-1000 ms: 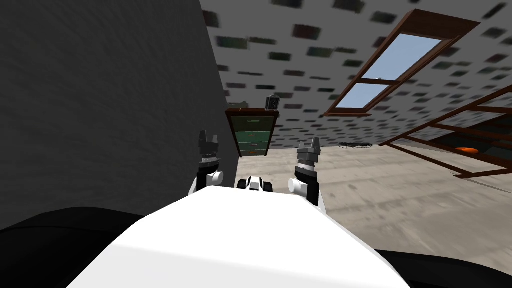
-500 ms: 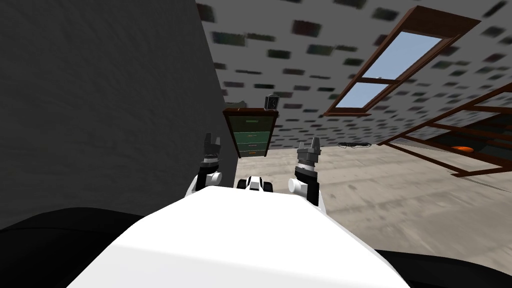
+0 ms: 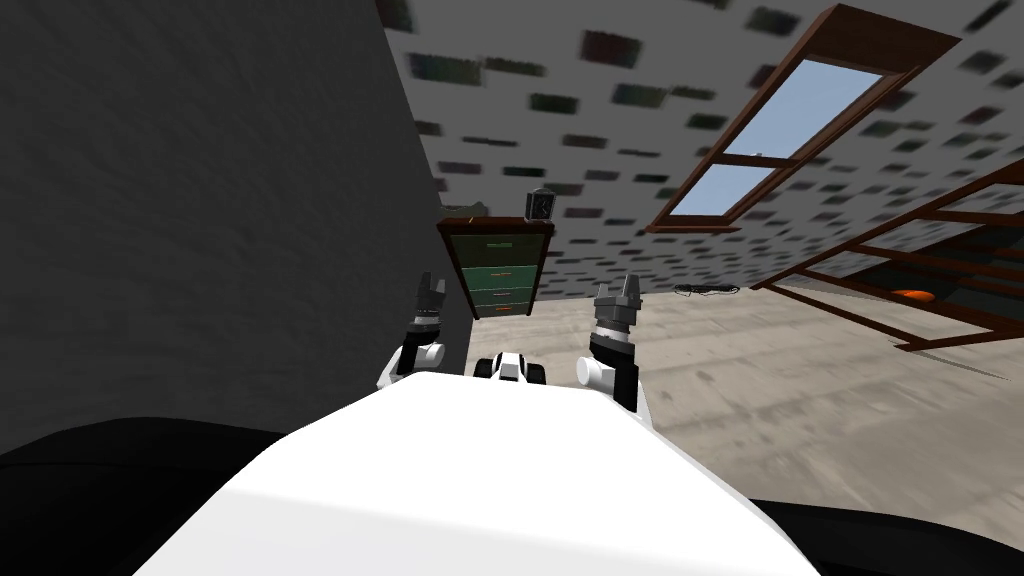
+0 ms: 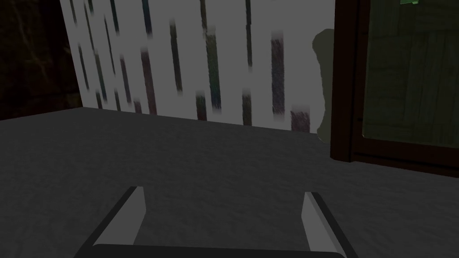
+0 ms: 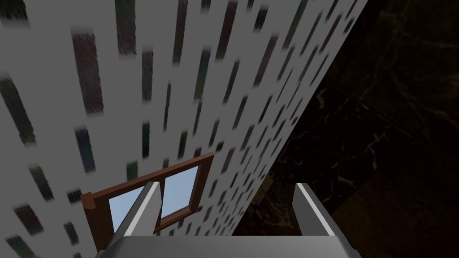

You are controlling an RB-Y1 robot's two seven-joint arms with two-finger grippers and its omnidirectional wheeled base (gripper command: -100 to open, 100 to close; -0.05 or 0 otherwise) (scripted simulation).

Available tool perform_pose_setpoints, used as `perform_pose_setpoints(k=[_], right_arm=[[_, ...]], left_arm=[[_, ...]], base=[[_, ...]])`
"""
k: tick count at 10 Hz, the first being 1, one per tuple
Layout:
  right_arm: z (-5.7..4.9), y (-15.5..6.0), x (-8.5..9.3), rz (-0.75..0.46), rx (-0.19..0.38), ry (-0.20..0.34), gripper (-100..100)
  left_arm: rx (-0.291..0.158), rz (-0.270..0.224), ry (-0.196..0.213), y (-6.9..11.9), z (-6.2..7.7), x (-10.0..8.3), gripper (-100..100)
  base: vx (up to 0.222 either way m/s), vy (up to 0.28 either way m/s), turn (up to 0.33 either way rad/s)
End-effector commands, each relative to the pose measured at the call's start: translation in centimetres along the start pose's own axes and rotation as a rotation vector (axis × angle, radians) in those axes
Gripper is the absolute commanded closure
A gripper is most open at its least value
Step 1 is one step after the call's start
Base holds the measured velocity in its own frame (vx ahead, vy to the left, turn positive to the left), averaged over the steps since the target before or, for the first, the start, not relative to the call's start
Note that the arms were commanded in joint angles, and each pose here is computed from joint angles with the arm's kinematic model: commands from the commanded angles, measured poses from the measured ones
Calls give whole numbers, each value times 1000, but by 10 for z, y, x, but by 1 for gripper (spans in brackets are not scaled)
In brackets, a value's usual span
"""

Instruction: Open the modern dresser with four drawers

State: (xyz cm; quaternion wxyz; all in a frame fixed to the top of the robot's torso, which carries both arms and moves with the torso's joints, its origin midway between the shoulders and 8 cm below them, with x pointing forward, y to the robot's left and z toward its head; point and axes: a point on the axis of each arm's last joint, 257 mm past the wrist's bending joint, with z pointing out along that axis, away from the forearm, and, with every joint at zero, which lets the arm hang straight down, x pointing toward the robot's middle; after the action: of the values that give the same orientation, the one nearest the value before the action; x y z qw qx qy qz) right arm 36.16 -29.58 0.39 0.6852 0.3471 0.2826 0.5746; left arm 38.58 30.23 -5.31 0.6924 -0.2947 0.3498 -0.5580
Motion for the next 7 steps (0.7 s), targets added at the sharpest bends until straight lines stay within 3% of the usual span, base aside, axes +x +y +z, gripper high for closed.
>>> perform_pose_setpoints(k=[1,7], right_arm=[[0,0,0,0,0,0,0],[0,0,0,0,0,0,0]], left_arm=[[-25,-5,0,18,-5,2,-100],[-91,-24,-19,65,-18,-2,-100]], base=[[82,-20,-14],[79,-24,-27]])
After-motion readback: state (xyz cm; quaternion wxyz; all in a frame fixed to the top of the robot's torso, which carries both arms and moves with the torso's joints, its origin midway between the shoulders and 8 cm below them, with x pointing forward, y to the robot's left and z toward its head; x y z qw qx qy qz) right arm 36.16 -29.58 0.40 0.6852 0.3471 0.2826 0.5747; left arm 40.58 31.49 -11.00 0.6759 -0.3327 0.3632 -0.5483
